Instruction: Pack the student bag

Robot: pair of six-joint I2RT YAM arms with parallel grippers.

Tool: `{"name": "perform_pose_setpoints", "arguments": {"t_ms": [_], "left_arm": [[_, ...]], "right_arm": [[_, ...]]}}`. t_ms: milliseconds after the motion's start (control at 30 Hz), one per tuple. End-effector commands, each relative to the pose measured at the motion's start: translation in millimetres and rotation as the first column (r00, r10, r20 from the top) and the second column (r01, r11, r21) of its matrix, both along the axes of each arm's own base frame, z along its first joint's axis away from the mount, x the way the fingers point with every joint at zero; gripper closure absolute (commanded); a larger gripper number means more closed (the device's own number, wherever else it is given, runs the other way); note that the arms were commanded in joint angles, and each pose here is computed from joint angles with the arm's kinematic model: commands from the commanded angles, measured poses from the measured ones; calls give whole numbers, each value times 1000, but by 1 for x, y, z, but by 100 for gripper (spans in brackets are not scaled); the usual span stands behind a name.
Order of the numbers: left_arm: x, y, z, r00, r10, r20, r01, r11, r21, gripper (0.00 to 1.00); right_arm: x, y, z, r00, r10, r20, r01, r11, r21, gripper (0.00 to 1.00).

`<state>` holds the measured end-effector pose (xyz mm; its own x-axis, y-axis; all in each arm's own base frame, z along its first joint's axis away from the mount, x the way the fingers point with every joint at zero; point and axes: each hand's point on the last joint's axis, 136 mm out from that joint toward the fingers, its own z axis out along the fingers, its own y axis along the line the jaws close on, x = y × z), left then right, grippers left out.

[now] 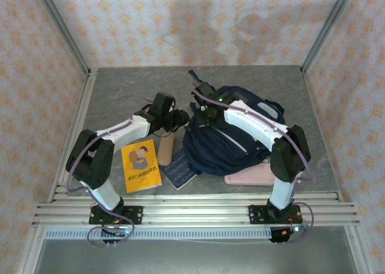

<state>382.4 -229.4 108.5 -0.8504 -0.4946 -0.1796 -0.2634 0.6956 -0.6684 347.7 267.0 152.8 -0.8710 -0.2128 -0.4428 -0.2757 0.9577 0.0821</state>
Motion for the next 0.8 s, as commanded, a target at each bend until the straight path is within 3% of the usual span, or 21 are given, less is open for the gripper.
{"name": "perform_pose_setpoints", "arguments": {"t_ms": [0, 133, 267, 467, 567, 633, 767], "left_arm": [[-3, 14, 16, 998, -49, 47, 43, 991, 127, 65], [3, 31, 44, 972, -160, 170, 105, 949, 297, 65], [12, 32, 73, 917, -274, 289, 150, 910, 388, 62], [16, 33, 95, 850, -391, 353, 192, 854, 483, 60], [10, 28, 104, 786, -461, 412, 226, 835, 502, 60], [4, 25, 107, 733, -518, 440, 246, 806, 539, 59], [-20, 11, 98, 570, -711, 412, 355, 664, 658, 60]], "right_arm": [[0, 5, 32, 990, 102, 92, -105, 994, 24, 100], [3, 3, 45, 966, 223, 131, -220, 975, -40, 100], [12, -2, 61, 916, 358, 182, -342, 933, -113, 100], [16, 10, 79, 747, 588, 311, -549, 809, -210, 100], [14, 15, 88, 666, 670, 327, -610, 742, -279, 100], [17, 10, 89, 650, 688, 322, -606, 725, -328, 100], [14, -1, 81, 614, 730, 299, -631, 682, -370, 100]]}}
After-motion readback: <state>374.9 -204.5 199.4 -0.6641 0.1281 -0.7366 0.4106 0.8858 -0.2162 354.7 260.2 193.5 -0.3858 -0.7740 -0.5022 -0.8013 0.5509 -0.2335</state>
